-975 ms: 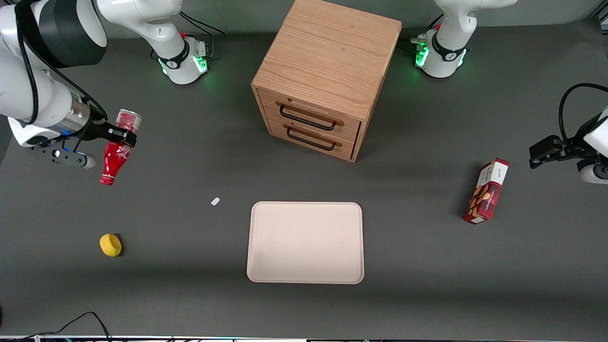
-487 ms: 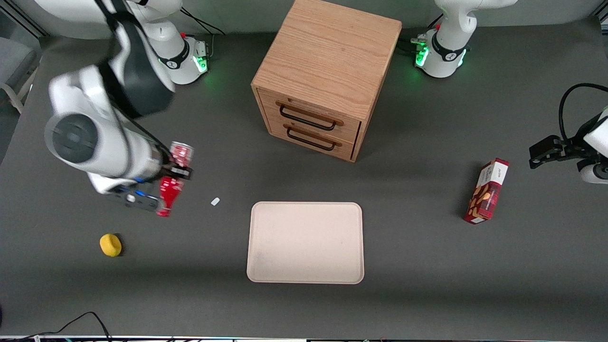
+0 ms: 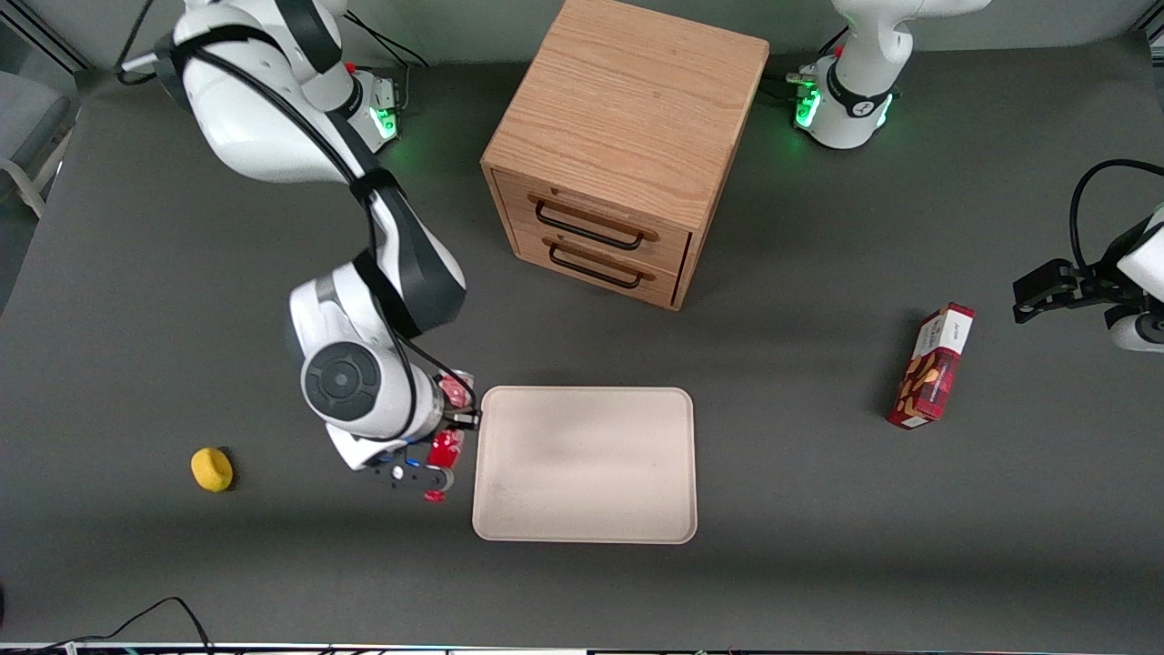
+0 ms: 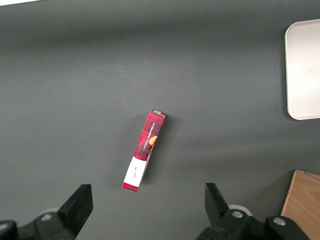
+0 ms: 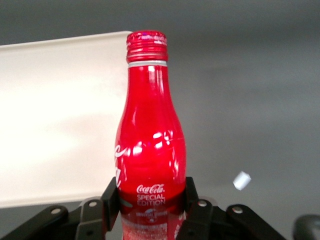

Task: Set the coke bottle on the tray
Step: 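Carry the held bottle over the cream tray and lower it, then set the bottle down on the tray and open the right gripper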

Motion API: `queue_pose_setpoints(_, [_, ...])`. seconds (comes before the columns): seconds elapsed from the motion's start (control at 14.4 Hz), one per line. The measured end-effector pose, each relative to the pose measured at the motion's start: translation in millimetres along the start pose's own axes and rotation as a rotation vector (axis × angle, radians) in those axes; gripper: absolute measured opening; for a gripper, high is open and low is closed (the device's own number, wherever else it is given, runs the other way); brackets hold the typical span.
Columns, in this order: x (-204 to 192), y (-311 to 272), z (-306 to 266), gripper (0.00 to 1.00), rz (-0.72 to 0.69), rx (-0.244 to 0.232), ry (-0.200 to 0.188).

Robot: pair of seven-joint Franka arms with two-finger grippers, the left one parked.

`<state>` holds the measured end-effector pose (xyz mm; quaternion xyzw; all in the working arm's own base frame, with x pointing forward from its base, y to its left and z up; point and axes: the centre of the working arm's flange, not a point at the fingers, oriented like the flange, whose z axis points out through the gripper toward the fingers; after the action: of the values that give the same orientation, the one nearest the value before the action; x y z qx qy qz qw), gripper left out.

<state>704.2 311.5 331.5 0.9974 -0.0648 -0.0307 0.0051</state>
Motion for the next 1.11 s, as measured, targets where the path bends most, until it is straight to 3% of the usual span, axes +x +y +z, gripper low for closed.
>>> queue_pose_setpoints(0.35, [12.0, -7.8, 51.3, 0.54, -0.126, 0.013, 0.028])
queue_pose_setpoints(0.63, [10.1, -25.0, 89.6, 0.54, -0.152, 0.017, 0.057])
queue_pose_setpoints(1.11, [12.0, -28.9, 128.5, 0.54, -0.16, 0.007, 0.074])
